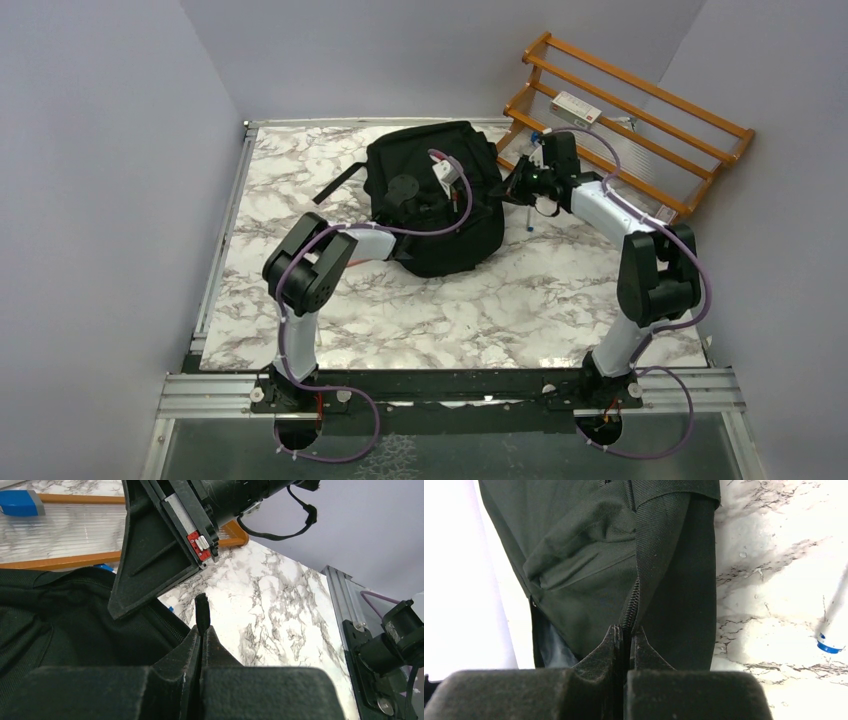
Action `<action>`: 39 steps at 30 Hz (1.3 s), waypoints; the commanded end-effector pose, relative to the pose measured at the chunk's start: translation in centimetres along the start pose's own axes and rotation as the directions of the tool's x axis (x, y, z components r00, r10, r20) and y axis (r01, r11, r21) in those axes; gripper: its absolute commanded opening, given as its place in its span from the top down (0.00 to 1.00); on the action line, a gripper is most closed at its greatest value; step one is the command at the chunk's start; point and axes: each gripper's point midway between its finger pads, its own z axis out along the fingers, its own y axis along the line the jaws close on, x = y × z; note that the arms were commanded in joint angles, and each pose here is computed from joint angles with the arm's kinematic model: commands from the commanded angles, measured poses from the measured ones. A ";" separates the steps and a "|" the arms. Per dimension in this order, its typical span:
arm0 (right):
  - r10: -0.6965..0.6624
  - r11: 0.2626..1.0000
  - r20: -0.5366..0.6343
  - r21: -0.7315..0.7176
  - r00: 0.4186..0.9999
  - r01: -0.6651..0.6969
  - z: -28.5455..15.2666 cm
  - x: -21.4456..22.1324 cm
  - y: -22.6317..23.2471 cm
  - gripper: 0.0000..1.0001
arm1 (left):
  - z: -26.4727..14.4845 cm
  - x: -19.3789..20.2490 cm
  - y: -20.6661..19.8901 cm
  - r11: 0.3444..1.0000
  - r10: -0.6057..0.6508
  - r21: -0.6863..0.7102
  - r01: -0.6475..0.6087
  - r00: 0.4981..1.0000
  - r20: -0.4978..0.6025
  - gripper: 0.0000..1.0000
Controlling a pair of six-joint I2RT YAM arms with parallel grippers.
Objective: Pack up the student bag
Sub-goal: Zip the student bag at the center of the board.
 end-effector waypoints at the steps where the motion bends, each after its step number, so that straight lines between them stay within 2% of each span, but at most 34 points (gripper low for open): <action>1: -0.006 1.000 0.019 -0.016 1.000 0.006 -0.3 -1.7 -0.2 0.99 | -0.6 -2.4 -2.7 0.994 0.076 0.078 -0.078 0.997 0.027 1.00; 15: 0.011 0.999 0.065 0.043 0.998 -0.014 -0.9 -3.5 -3.0 0.99 | -4.8 -0.3 -4.7 0.992 0.110 0.063 -0.105 0.990 -0.084 1.00; 26: 0.005 0.998 0.081 0.068 0.997 -0.011 -1.0 -4.1 -4.1 0.99 | -8.9 1.0 -4.8 0.988 0.137 -0.050 -0.147 0.977 -0.163 1.00; 39: -0.012 0.995 0.092 0.099 0.996 0.003 -1.2 -4.7 -5.0 0.99 | -14.8 0.6 -2.3 0.968 0.054 -0.231 -0.101 0.978 -0.200 1.00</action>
